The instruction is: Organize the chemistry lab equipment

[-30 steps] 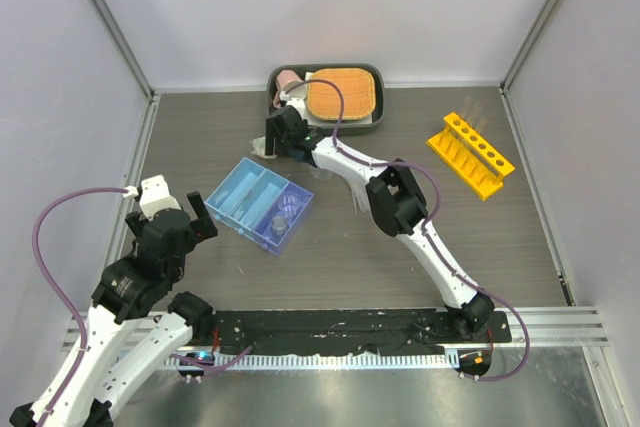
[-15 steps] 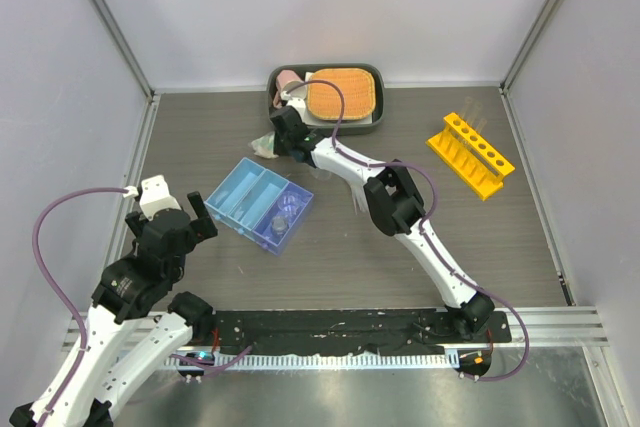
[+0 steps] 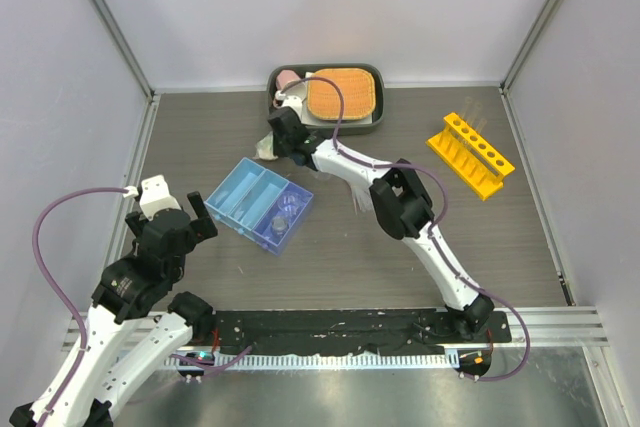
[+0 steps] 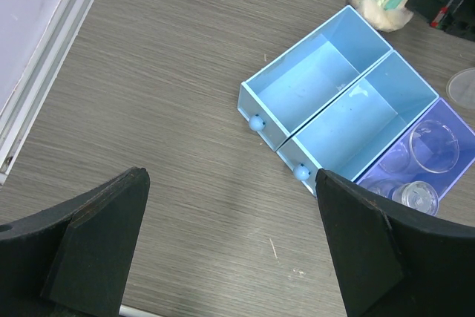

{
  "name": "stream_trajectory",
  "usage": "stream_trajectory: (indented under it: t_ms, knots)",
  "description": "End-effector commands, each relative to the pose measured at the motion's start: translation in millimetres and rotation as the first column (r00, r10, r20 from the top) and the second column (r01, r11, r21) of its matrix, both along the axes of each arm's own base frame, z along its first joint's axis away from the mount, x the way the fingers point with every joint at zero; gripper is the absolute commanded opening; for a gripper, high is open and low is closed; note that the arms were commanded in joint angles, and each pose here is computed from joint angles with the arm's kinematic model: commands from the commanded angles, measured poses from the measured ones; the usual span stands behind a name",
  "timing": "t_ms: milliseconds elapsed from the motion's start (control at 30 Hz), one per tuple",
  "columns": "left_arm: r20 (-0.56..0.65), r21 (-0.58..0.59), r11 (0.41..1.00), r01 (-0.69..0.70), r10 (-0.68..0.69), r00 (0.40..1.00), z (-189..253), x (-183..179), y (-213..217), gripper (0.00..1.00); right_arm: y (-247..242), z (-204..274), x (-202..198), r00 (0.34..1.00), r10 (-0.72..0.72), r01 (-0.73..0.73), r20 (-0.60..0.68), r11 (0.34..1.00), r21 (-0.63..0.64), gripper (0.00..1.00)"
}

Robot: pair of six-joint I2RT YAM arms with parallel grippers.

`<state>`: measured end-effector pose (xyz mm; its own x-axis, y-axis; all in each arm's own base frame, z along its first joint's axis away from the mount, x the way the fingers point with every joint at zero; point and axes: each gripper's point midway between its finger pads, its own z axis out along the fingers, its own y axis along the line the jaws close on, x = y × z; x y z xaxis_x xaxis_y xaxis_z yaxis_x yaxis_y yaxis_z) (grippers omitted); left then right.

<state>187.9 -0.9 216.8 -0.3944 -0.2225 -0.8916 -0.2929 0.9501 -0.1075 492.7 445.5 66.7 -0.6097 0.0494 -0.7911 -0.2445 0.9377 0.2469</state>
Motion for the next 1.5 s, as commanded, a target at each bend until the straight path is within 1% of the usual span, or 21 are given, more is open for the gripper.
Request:
stream_trajectory:
  t_ms: [0, 33, 67, 167, 267, 300, 367, 400, 433, 500, 567, 733, 933, 1000, 1200, 1467]
  knots:
    - [0.051, -0.025, 1.0, 0.001, 0.0, 0.999, 14, 6, -3, 1.0, 8, 124, -9, 0.977, 0.0, -0.016, 0.215, 0.997, 0.073, 0.01]
    - [0.049, -0.025, 1.0, 0.003, -0.001, 0.999, 14, 6, -3, 1.0, 5, 125, -11, 0.975, -0.007, -0.006, 0.222, 0.998, 0.058, 0.01]
    - [0.048, -0.025, 1.0, 0.004, -0.003, 0.999, 14, 6, -4, 1.0, 3, 141, -14, 0.97, -0.01, -0.006, 0.242, 0.998, 0.065, 0.01]
    - [0.046, -0.025, 1.0, 0.009, -0.007, 0.999, 14, 6, -4, 1.0, -3, 159, -26, 0.96, -0.013, 0.003, 0.28, 0.999, 0.038, 0.01]
    - [0.044, -0.025, 1.0, 0.012, -0.011, 0.999, 13, 7, -5, 1.0, -7, 169, -37, 0.949, -0.013, 0.017, 0.315, 1.0, -0.01, 0.01]
    - [0.041, -0.024, 1.0, 0.013, -0.012, 0.999, 12, 7, -6, 1.0, -9, 181, -42, 0.943, -0.011, 0.016, 0.332, 1.0, -0.011, 0.01]
    - [0.043, -0.025, 1.0, 0.017, -0.016, 0.999, 13, 7, -6, 1.0, -8, 183, -54, 0.939, 0.012, 0.005, 0.343, 0.999, -0.049, 0.01]
    - [0.043, -0.025, 1.0, 0.017, -0.016, 0.999, 13, 7, -6, 1.0, -10, 194, -61, 0.934, 0.007, 0.013, 0.358, 0.999, -0.053, 0.01]
    - [0.045, -0.025, 1.0, 0.016, -0.014, 0.999, 13, 7, -6, 1.0, -8, 189, -72, 0.934, 0.03, -0.002, 0.355, 0.997, -0.078, 0.01]
    - [0.047, -0.027, 1.0, 0.016, -0.014, 0.999, 14, 7, -6, 1.0, -9, 190, -84, 0.933, 0.038, -0.009, 0.357, 0.997, -0.083, 0.01]
    - [0.05, -0.029, 0.999, 0.02, -0.019, 0.999, 14, 6, -6, 1.0, -9, 189, -104, 0.934, 0.06, -0.032, 0.352, 0.996, -0.085, 0.01]
    - [0.064, -0.039, 0.999, 0.03, -0.028, 0.998, 16, 5, -7, 1.0, -6, 174, -140, 0.949, 0.137, -0.123, 0.285, 0.99, -0.066, 0.01]
    - [0.067, -0.044, 0.998, 0.04, -0.037, 0.997, 16, 5, -9, 1.0, 14, 151, -178, 0.943, 0.264, -0.245, 0.2, 0.962, -0.118, 0.01]
    - [0.065, -0.042, 0.998, 0.042, -0.039, 0.997, 16, 5, -9, 1.0, 20, 140, -189, 0.938, 0.301, -0.276, 0.172, 0.949, -0.156, 0.01]
    - [0.067, -0.045, 0.998, 0.044, -0.041, 0.997, 16, 5, -9, 1.0, 30, 117, -205, 0.932, 0.34, -0.308, 0.123, 0.925, -0.223, 0.01]
    - [0.074, -0.05, 0.998, 0.049, -0.046, 0.996, 17, 4, -10, 1.0, 43, 83, -219, 0.923, 0.382, -0.357, 0.051, 0.897, -0.259, 0.01]
